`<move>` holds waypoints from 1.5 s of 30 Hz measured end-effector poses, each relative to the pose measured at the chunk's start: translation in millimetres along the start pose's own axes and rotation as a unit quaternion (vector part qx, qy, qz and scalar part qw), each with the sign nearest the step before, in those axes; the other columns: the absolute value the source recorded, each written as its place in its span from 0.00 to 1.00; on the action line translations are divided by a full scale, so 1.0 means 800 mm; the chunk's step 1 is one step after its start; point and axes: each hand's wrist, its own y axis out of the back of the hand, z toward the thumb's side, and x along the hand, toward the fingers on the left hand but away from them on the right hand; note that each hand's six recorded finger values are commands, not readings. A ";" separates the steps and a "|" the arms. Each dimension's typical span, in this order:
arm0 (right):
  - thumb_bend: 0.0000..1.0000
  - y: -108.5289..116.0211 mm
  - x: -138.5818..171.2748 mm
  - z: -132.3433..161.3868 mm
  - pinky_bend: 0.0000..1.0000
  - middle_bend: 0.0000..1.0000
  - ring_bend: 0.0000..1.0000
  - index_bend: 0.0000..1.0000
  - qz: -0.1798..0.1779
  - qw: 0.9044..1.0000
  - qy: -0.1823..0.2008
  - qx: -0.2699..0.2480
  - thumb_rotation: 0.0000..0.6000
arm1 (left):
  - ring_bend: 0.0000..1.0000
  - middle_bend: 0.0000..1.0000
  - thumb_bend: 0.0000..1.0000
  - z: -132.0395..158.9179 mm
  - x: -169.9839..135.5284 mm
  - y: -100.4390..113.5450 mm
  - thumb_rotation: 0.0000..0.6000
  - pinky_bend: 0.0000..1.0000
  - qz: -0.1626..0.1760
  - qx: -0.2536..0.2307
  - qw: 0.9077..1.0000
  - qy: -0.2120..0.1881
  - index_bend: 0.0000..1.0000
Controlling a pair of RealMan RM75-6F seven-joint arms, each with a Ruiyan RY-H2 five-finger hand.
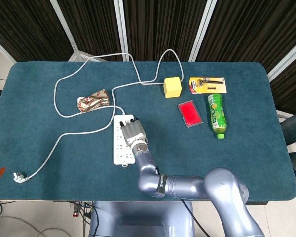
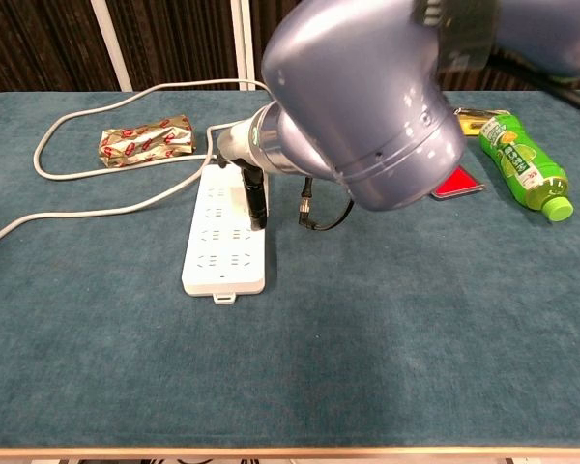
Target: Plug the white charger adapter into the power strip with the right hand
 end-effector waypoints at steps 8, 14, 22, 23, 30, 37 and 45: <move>0.30 0.027 0.029 -0.012 0.15 0.11 0.11 0.04 -0.011 1.000 0.010 -0.013 1.00 | 0.00 0.00 0.08 -0.003 0.000 0.004 1.00 0.00 0.007 -0.002 1.000 0.006 0.21; 0.30 0.061 0.070 -0.055 0.15 0.11 0.11 0.04 -0.059 0.997 0.018 -0.055 1.00 | 0.00 0.00 0.09 -0.007 -0.003 0.010 1.00 0.00 0.016 -0.008 1.000 0.012 0.21; 0.30 0.072 0.157 -0.178 0.13 0.10 0.11 0.03 -0.172 0.980 0.002 -0.100 1.00 | 0.00 0.00 0.08 -0.008 -0.007 0.016 1.00 0.00 0.024 -0.017 1.000 0.011 0.21; 0.30 0.067 0.168 -0.195 0.13 0.10 0.11 0.03 -0.183 0.978 -0.003 -0.101 1.00 | 0.00 0.00 0.08 -0.007 -0.007 0.016 1.00 0.00 0.025 -0.017 0.999 0.011 0.21; 0.30 0.005 0.264 -0.311 0.12 0.10 0.10 0.03 -0.273 0.952 -0.043 -0.132 1.00 | 0.00 0.00 0.08 -0.007 -0.007 0.021 1.00 0.00 0.039 -0.024 0.999 0.008 0.20; 0.30 -0.122 0.391 -0.398 0.11 0.10 0.09 0.03 -0.315 0.930 -0.112 -0.153 1.00 | 0.00 0.00 0.08 -0.009 0.002 0.021 1.00 0.00 0.049 -0.027 0.998 -0.005 0.20; 0.30 -0.175 0.423 -0.402 0.10 0.10 0.09 0.03 -0.317 0.934 -0.120 -0.113 1.00 | 0.00 0.00 0.08 -0.006 0.008 0.018 1.00 0.00 0.051 -0.028 0.998 -0.019 0.20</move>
